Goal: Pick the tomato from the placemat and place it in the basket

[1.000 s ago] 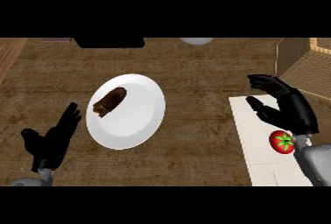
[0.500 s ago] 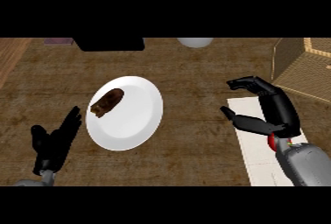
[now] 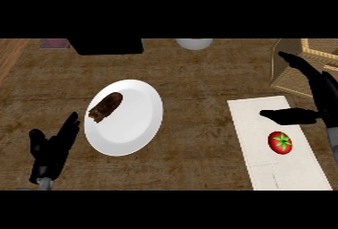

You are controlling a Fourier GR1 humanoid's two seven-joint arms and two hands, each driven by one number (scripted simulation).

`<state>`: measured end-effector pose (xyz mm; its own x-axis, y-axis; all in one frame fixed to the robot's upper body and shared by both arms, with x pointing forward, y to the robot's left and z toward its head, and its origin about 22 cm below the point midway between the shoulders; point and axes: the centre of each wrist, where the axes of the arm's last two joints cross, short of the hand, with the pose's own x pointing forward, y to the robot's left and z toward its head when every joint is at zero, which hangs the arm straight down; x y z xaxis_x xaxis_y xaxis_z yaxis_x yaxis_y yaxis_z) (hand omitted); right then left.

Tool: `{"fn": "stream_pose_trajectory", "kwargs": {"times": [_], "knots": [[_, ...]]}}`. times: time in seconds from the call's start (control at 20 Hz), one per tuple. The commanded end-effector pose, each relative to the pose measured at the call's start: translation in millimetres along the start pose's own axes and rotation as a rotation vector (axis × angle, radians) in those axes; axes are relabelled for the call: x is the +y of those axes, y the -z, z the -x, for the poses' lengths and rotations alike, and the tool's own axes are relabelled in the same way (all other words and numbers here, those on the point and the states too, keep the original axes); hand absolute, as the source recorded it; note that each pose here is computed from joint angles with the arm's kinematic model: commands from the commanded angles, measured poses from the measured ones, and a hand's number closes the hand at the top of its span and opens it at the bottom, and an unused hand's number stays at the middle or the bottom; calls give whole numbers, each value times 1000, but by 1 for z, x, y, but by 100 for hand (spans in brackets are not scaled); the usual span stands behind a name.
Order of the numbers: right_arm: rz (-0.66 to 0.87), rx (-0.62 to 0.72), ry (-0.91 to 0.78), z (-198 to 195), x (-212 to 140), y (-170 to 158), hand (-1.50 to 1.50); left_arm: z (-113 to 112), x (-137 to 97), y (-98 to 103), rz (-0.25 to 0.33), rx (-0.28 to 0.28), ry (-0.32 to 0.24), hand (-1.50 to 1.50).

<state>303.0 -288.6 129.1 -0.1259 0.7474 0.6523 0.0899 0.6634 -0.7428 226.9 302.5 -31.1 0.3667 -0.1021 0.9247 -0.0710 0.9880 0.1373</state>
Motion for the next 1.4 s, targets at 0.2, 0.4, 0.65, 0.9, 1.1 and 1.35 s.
{"fn": "stream_pose_trajectory", "kwargs": {"times": [0.2,0.4,0.65,0.9,1.1,1.35], "knots": [[-95,139,-393,-64,-110,-1,-150,35,12,-18,-30,200,-6,0],[-277,202,-440,-85,-142,-9,-150,36,9,-19,-20,194,7,0],[-466,302,-489,-98,-163,-19,-150,39,10,-28,-20,211,0,0],[-503,337,-506,-116,-175,-32,-150,23,7,-24,-20,174,8,0],[-514,327,-490,-111,-175,-37,-150,35,2,-27,1,208,16,0],[-476,329,-421,-100,-166,-36,-150,41,-8,-18,23,191,5,0]]}}
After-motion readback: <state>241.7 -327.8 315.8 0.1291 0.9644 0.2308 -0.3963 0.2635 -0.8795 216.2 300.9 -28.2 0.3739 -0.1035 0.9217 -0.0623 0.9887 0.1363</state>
